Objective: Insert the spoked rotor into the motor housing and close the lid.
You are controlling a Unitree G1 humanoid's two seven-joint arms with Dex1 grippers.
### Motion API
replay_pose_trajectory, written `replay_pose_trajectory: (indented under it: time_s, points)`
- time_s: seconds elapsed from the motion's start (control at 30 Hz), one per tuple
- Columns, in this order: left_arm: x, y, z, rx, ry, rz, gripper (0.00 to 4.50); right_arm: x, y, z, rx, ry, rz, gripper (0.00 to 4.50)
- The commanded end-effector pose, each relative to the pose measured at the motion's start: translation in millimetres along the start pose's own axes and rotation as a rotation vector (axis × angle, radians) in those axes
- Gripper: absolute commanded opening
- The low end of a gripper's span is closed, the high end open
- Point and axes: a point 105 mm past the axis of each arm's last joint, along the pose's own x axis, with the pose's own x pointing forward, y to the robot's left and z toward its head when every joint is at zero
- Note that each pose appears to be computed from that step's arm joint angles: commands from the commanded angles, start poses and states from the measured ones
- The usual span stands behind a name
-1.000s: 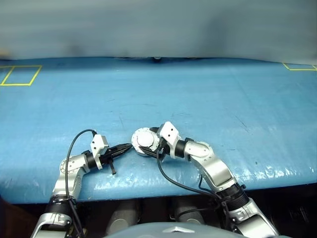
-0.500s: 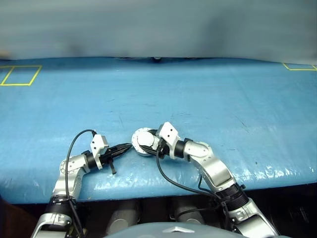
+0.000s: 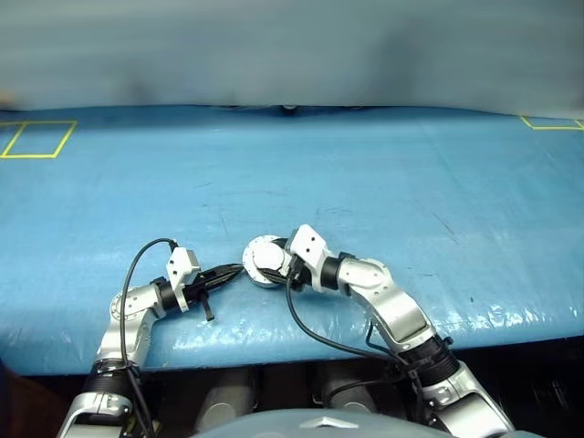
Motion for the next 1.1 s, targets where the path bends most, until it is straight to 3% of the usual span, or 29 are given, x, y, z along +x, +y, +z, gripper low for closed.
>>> replay_pose_trajectory:
  time_s: [0.03, 0.5, 0.77, 1.1]
  points:
    - [0.2, 0.1, 7.1, 0.021, -0.022, -0.001, 0.00, 1.9, -2.0, -8.1, 0.003, 0.046, -0.013, 3.02]
    - [-3.9, 7.2, 18.6, -0.003, -0.074, 0.039, 0.00, 0.7, -1.6, -37.2, 0.063, 0.177, -0.030, 3.02]
    - [-12.5, 10.1, 28.5, -0.051, -0.083, 0.041, 0.00, 0.8, -1.6, -38.0, 0.063, 0.180, -0.034, 3.02]
    - [7.7, 1.2, 14.7, -0.042, -0.032, -0.012, 0.00, 0.7, -1.2, -36.2, 0.055, 0.174, -0.038, 3.02]
